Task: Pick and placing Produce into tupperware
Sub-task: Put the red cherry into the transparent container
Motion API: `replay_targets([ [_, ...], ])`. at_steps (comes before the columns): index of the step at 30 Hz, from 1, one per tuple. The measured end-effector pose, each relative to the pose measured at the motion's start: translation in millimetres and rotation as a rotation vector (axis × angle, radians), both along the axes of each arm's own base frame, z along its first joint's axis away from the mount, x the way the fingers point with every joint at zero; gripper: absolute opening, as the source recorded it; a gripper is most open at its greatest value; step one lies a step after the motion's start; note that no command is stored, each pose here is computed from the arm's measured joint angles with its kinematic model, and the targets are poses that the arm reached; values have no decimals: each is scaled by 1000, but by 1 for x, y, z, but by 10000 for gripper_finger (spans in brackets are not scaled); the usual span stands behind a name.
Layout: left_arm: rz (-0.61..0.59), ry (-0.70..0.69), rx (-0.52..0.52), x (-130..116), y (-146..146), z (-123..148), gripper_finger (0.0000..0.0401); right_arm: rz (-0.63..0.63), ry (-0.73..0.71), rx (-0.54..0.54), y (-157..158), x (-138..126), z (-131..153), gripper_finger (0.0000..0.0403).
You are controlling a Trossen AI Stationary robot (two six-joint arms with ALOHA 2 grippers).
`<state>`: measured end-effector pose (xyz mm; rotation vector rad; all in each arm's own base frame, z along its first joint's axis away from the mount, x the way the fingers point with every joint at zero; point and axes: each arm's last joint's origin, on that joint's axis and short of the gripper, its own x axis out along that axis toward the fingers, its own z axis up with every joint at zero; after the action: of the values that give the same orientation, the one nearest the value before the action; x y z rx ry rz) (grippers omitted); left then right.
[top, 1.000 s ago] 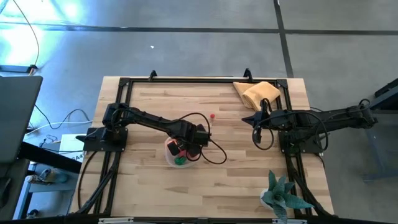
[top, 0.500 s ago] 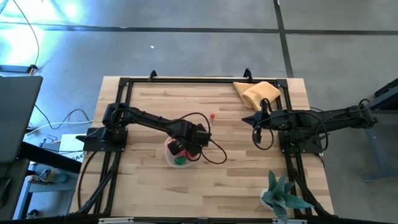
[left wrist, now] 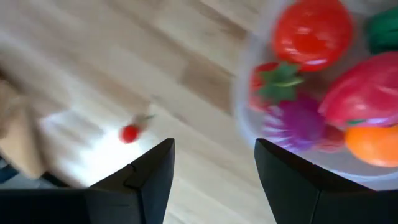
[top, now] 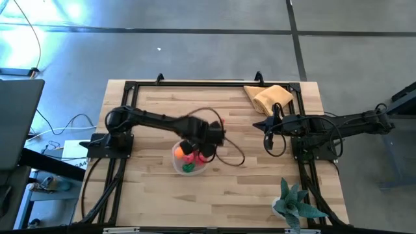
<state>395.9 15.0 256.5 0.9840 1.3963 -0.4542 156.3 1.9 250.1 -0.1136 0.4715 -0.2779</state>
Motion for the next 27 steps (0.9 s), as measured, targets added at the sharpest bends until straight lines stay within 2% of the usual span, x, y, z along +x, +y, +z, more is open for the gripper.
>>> replay_targets([
  [7, 82, -110, -15, 2, 65, 31, 211, 0, 0, 0, 0, 0, 0, 0],
  [10, 105, -144, -53, -4, 102, 33, 211, 0, 0, 0, 0, 0, 0, 0],
  [14, 71, -244, -172, -13, 148, 32, 211, 0, 0, 0, 0, 0, 0, 0],
  [18, 29, -321, -182, -17, 182, 27, 211, -1, 0, 0, 0, 0, 0, 0],
  [21, 0, -388, -160, -12, 197, 23, 211, 0, 0, 0, 0, 0, 0, 0],
  [27, -108, -309, -213, -1, 195, -8, 211, 0, 3, 0, 0, 0, 0, 0],
])
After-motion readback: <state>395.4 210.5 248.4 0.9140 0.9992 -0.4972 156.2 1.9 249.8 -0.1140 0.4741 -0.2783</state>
